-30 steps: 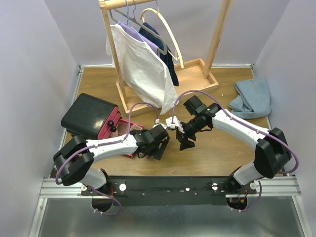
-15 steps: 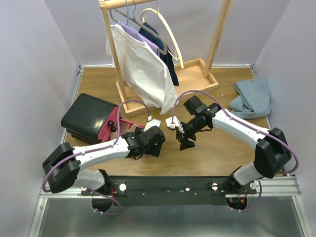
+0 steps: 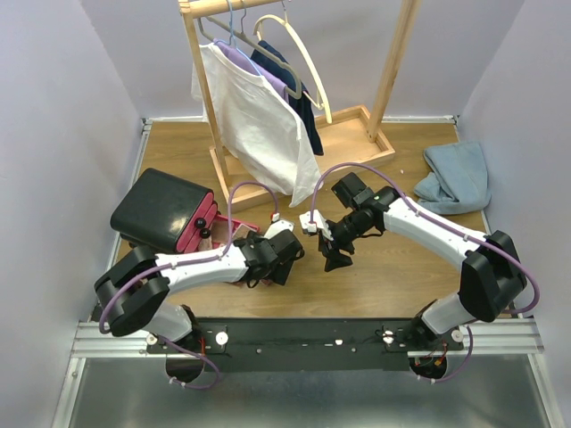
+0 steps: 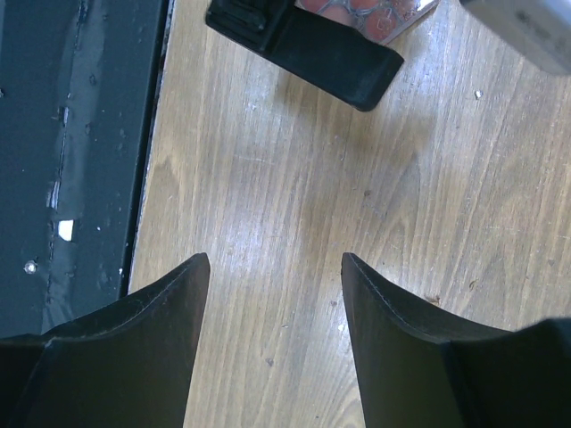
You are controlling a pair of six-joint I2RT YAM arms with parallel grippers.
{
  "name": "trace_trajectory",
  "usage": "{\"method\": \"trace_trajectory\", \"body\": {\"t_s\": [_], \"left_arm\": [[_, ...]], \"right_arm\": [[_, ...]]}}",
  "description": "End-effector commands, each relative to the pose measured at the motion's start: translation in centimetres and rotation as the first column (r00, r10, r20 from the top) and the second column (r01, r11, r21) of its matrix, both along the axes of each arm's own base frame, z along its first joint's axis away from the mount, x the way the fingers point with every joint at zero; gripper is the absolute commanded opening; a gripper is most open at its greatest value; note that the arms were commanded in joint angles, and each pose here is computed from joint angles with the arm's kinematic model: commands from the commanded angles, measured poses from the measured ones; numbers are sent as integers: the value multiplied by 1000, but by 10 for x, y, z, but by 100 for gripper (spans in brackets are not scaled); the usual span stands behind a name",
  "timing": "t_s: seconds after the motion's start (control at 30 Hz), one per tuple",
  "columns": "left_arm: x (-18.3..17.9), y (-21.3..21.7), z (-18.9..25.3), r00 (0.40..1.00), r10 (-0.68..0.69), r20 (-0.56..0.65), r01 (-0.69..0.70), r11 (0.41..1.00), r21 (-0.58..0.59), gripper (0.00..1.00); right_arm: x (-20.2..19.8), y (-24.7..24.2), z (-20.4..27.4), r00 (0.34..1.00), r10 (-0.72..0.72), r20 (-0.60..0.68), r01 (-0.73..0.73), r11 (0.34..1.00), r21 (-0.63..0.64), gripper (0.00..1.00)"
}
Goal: Organize the makeup
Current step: Pick up the makeup from the center of the board.
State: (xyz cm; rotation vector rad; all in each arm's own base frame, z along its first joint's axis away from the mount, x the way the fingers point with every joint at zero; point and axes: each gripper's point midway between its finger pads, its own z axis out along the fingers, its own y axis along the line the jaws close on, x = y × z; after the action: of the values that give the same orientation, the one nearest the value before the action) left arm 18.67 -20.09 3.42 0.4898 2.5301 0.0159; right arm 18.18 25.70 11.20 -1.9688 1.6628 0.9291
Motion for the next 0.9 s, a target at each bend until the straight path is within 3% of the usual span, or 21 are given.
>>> {"method": "trace_trajectory", "body": {"t_s": [0.0,0.23,0.5,0.87], "left_arm": [[18,5,0,999,22,48,-25,998,66,99],[18,-3,-4,1000,-3,16,2,998,60,99],[-3,-32,-11,992,-83,-90,73,991,-112,95],[-13,-45,0,986,-122,-118,96,974,-206,92]], "right_arm": [[7,-2,-1,999,-9,30,9,1000,-4,69],[8,-3,-1,999,-11,31,11,1000,-5,69],[7,-3,-1,999,-11,30,11,1000,-6,68],[7,-3,0,999,-9,31,9,1000,-1,68]]}}
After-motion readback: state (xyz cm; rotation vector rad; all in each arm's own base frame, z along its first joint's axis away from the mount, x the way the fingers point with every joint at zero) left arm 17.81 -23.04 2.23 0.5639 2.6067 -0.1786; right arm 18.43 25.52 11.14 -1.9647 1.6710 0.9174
